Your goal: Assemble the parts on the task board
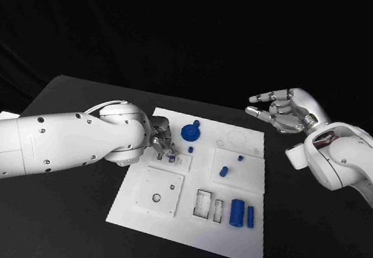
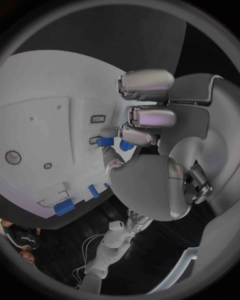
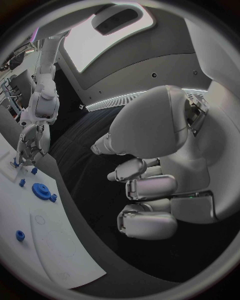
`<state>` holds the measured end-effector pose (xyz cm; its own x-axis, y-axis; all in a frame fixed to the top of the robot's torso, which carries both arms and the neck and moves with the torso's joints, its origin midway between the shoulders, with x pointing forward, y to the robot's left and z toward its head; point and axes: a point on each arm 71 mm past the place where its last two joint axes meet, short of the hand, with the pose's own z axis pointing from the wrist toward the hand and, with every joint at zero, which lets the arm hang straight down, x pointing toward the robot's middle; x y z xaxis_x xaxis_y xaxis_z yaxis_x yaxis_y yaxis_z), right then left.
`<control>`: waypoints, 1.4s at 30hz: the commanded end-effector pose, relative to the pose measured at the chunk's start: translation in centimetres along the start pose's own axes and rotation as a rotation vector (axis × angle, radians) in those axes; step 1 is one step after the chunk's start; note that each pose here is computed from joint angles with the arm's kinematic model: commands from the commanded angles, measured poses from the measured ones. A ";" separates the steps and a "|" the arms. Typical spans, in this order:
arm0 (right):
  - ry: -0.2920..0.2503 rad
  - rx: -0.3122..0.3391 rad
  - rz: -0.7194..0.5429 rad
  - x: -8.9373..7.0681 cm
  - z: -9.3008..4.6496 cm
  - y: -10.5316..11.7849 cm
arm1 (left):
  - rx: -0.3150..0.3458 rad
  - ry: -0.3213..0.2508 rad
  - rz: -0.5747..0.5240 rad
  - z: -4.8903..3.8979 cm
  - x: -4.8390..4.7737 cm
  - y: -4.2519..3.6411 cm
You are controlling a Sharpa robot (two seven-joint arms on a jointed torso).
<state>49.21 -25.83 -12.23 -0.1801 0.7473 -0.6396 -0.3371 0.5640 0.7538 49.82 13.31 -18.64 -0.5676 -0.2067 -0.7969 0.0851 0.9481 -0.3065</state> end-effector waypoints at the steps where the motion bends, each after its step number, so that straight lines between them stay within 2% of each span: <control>1: 0.017 -0.006 -0.005 0.2 0.0 0.1 | -0.001 -0.016 0.041 0.03 0.06 -0.19; 16: 0.021 -0.005 -0.004 0.2 0.0 0.1 | -0.014 0.070 0.086 0.10 0.85 -0.19; 33: 0.023 -0.006 -0.003 0.2 0.0 0.1 | -0.019 0.107 0.093 0.14 1.12 -0.26; 42: 0.024 -0.006 -0.003 0.3 0.0 0.1 | -0.022 0.132 0.078 0.45 1.24 -0.45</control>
<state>49.19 -25.71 -12.28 -0.1898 0.7448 -0.6397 -0.3371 0.5625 0.7550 49.83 12.67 -18.97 -0.6163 -0.1233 -0.7778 0.1164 0.9625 -0.2449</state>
